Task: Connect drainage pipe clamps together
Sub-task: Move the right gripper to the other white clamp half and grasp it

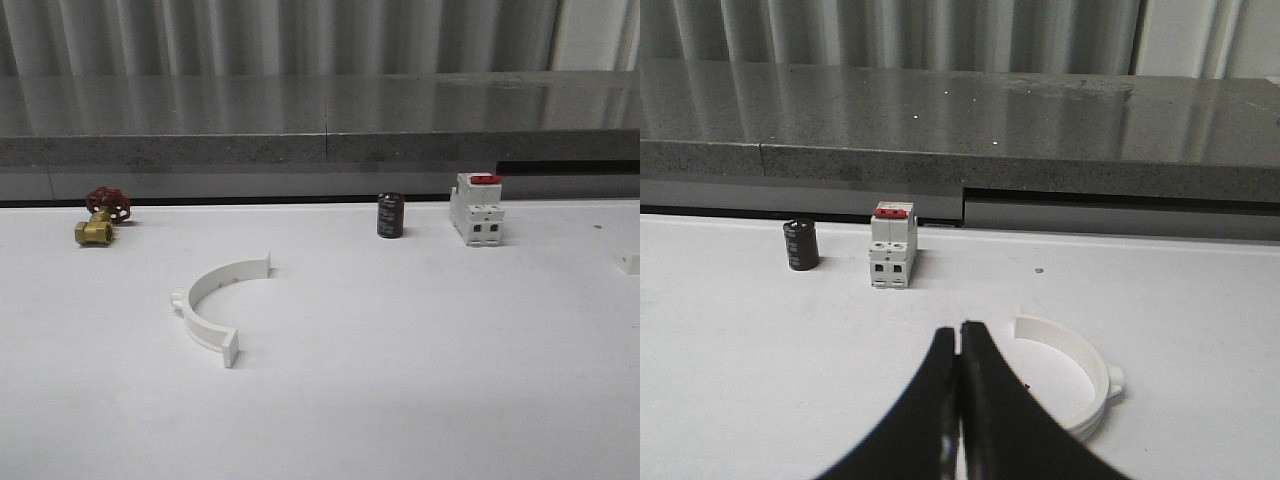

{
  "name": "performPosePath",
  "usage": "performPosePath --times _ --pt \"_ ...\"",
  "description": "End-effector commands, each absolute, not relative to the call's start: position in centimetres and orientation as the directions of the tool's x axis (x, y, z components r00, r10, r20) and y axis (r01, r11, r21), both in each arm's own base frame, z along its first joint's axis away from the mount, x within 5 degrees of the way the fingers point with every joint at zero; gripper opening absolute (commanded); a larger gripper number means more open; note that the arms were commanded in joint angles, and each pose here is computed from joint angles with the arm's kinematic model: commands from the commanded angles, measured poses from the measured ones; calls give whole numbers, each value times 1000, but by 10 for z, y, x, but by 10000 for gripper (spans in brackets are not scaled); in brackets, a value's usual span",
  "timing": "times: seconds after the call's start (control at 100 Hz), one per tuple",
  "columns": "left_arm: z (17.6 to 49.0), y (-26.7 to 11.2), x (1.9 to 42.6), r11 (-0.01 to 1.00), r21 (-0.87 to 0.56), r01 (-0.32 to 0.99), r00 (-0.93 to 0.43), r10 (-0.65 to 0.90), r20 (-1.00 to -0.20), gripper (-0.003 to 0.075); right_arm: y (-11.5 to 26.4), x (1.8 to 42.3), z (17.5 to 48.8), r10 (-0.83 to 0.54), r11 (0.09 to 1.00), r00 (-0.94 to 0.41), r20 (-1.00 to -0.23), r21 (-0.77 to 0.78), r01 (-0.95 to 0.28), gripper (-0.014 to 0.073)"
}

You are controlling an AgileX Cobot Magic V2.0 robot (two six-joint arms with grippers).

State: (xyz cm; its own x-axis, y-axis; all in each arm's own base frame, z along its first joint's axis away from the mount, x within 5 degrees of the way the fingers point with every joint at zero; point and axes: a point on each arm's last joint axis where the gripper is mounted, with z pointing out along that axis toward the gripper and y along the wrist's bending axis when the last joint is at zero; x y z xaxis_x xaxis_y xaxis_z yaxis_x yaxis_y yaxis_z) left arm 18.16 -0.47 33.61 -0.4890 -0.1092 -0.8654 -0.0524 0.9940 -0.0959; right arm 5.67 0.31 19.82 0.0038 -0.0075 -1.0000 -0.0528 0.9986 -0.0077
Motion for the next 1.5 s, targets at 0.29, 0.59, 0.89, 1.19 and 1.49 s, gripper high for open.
performPosePath --times 0.29,0.59,0.89,1.19,1.49 --pt "333 -2 110 990 -135 -30 -303 -138 -943 437 2 53 220 -5 999 197 -980 -13 -39 -66" --pt "321 -2 101 991 -134 -26 -282 -136 -950 118 2 50 248 -7 999 149 -989 -14 -42 -66" --pt "323 -2 101 991 -134 -21 -256 -135 -957 -20 4 79 318 -26 998 -262 -965 -11 -57 -66" --pt "323 -2 102 991 -128 -22 -256 -130 -958 -20 9 129 348 -4 997 -467 -884 31 -68 -66" --pt "323 -2 102 991 -128 -22 -256 -130 -958 -20 12 141 340 76 992 -530 -845 117 -43 351"
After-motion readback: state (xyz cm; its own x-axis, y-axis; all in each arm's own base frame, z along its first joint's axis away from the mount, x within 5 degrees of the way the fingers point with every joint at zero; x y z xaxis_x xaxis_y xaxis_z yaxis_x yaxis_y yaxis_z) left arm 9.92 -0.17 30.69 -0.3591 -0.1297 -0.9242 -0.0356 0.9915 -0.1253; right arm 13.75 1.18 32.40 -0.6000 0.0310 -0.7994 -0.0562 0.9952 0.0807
